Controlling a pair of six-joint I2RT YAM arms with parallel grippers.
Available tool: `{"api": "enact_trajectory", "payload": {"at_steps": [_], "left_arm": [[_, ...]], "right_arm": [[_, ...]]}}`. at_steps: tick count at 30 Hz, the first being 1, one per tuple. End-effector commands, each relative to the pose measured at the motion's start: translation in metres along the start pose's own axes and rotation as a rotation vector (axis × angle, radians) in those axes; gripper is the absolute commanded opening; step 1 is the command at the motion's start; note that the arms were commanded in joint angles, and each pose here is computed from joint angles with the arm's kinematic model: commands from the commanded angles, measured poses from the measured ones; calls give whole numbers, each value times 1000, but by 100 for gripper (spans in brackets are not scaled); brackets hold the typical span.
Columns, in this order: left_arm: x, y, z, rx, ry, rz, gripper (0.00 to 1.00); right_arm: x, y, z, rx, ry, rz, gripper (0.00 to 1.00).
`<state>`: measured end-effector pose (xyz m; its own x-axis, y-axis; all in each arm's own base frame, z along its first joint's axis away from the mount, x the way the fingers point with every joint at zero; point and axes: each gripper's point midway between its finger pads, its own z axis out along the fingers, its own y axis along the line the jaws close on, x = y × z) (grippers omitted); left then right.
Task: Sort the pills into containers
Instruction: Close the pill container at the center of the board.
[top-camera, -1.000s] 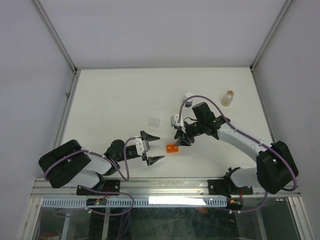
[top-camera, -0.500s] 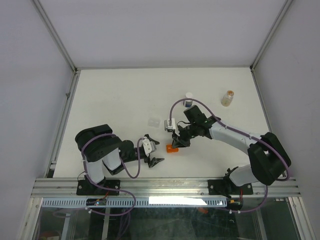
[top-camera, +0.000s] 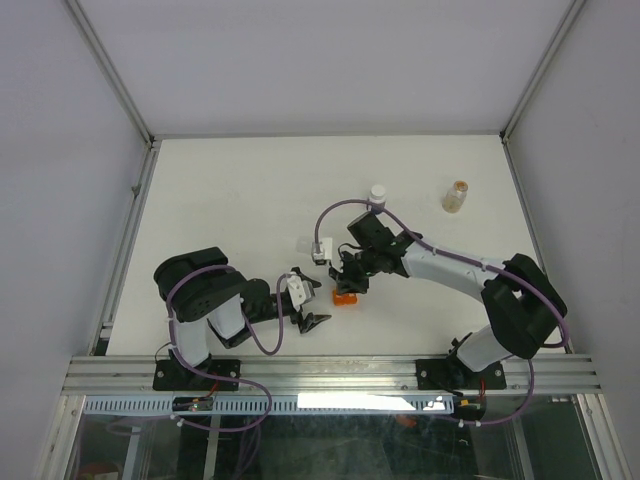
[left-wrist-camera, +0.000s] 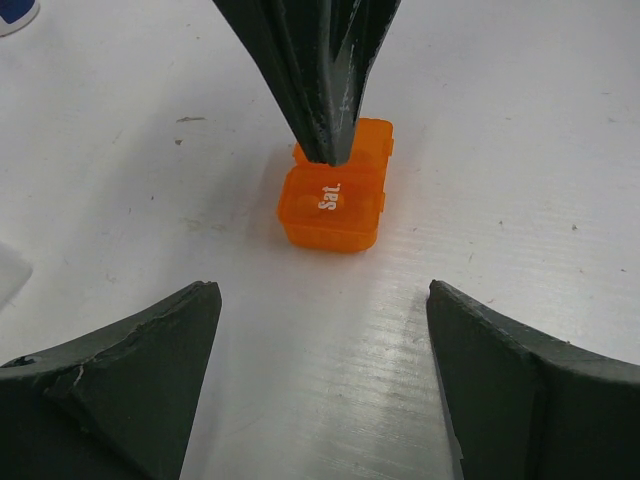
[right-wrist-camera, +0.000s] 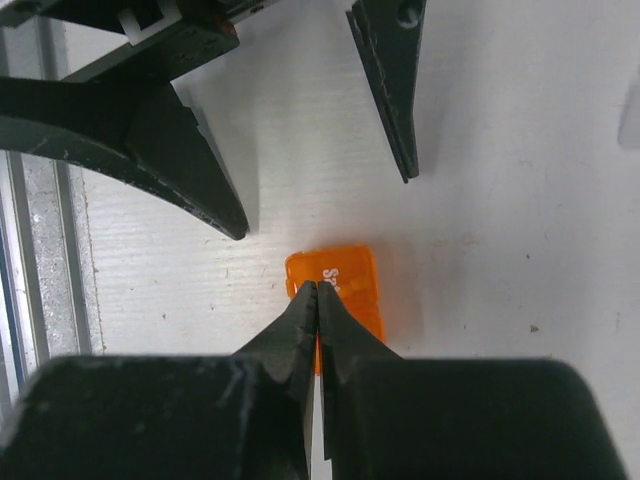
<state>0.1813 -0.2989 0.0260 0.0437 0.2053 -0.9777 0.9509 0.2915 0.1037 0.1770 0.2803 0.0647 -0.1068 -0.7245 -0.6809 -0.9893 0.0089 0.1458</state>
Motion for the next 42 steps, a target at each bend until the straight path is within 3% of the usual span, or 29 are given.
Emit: {"api": "enact_trajectory", "payload": {"at_steps": [1,24,35,42], "left_arm": [[-52,11,-1,-52,-209,120,86],[-53,10,0,-40,-213,126,85],[-52,9,0,-36,-210,131,85],[-52,8,0,-29,-210,132,85]], "right_arm": [[-24,-10,-1,65,-13,-41,1],[-30,-8,-10,92,16,-75,0],[10,-9,15,30,170,-6,0],[-2,-7,10,22,134,0,0]]}}
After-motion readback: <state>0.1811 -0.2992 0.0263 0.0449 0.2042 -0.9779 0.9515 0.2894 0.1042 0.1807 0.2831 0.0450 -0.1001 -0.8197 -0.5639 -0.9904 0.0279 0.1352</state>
